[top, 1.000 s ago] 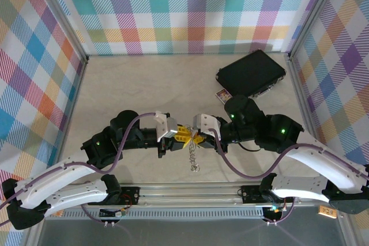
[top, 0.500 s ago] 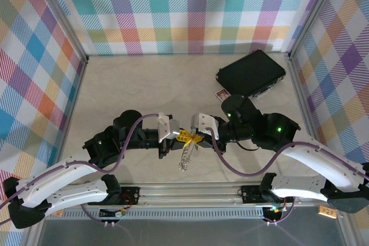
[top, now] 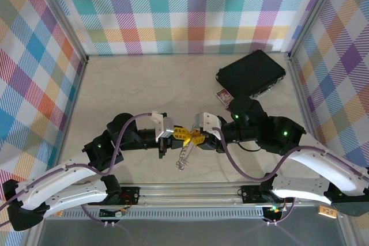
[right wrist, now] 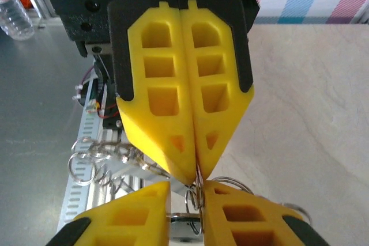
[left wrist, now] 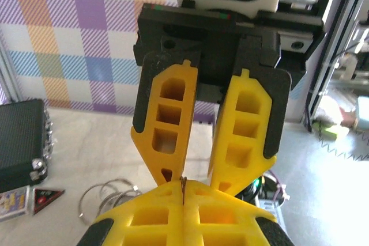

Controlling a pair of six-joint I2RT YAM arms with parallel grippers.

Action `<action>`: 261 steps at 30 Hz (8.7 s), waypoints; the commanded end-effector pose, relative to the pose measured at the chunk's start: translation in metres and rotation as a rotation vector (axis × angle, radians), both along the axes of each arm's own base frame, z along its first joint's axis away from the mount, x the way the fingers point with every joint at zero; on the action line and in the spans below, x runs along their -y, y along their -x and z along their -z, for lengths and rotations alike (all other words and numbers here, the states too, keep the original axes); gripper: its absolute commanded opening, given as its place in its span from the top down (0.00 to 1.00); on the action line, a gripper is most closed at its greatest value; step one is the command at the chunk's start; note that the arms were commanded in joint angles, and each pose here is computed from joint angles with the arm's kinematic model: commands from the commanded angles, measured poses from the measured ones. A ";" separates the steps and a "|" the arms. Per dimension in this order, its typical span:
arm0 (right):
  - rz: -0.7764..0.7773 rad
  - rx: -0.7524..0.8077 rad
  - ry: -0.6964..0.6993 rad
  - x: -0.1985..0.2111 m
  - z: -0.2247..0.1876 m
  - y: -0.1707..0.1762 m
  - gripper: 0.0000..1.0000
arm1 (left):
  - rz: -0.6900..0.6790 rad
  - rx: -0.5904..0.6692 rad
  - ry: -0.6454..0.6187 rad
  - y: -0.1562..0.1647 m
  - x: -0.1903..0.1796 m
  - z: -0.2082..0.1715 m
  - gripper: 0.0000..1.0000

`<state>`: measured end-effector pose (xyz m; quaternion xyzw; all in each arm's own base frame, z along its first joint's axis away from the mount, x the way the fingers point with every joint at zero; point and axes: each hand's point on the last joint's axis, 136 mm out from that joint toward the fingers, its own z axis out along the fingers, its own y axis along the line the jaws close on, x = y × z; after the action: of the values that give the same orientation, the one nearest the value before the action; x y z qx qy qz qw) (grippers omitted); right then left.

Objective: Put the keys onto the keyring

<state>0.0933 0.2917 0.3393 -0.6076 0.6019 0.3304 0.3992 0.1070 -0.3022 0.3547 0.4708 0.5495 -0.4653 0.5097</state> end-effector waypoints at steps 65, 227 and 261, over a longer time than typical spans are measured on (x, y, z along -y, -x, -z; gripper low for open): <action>-0.072 0.039 0.016 -0.003 -0.010 0.007 1.00 | -0.028 0.050 -0.176 -0.008 0.002 0.014 0.98; 0.199 0.083 -0.080 0.023 0.000 -0.023 1.00 | -0.105 0.013 0.021 -0.010 -0.013 0.007 0.61; 0.427 -0.078 0.151 -0.008 0.038 -0.101 1.00 | -0.466 -0.095 -0.009 -0.053 -0.057 0.068 0.00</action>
<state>0.1870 0.2928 0.2783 -0.5020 0.7587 0.1918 0.3683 0.1531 -0.2521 0.2882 0.3325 0.6584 -0.3677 0.5664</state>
